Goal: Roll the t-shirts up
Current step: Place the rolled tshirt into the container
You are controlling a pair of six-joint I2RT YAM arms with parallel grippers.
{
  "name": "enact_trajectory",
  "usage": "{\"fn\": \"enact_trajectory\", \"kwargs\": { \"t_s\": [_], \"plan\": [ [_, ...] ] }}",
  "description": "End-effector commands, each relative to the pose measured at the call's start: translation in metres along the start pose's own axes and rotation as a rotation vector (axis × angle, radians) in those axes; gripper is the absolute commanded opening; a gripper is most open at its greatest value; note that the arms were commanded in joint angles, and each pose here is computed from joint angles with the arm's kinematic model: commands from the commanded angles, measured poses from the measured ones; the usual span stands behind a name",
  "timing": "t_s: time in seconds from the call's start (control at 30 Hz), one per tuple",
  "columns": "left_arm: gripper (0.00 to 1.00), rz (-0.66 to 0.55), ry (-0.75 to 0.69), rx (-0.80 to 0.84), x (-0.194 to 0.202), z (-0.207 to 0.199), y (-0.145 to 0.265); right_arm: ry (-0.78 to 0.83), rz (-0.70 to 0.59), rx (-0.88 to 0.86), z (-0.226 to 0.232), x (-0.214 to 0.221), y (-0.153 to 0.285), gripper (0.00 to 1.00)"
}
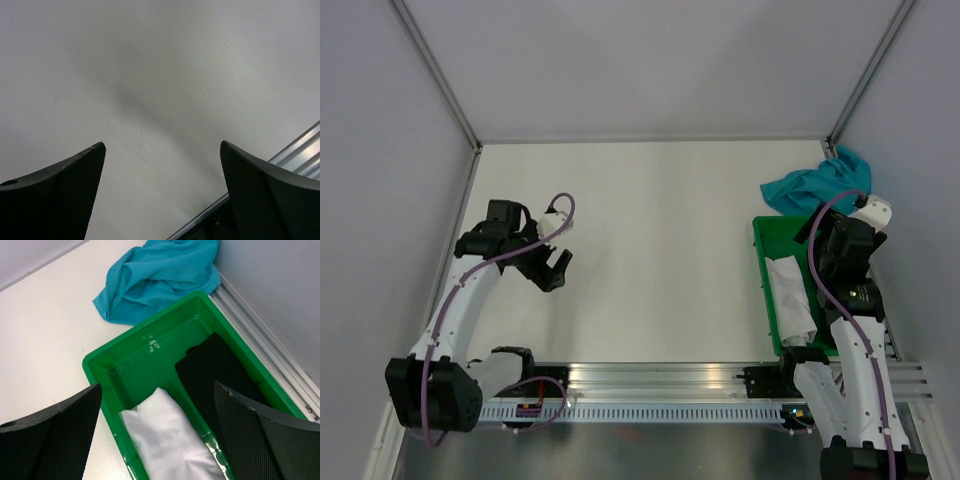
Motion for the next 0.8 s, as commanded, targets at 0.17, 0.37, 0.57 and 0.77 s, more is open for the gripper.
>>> {"fn": "enact_trajectory", "kwargs": {
  "t_s": [0.17,0.37,0.57,0.77],
  "plan": [
    [1.0,-0.045,0.198,-0.423,0.035,0.011,0.017,-0.012,-0.035,0.164,-0.028,0.013,0.013,0.98],
    [1.0,-0.069,0.168,-0.413,0.055,-0.002,0.011,-0.062,-0.079,0.196,-0.037,0.018,0.024,0.98],
    [1.0,-0.119,0.138,-0.45,0.061,-0.007,0.015,-0.105,-0.114,0.212,-0.042,0.019,0.033,0.98],
    [1.0,-0.12,0.122,-0.433,0.063,-0.009,0.013,-0.133,-0.141,0.231,-0.045,0.019,0.039,0.98]
  ]
}}
Point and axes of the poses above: each gripper's point midway between its finger pads, its own y axis back along the fingers, its own z axis along the line the jaws close on, x = y × z, the point moved 6 cm from there along y, back along the fingers, and after that the axes turned 1 degree about y, right-handed, at the moved point
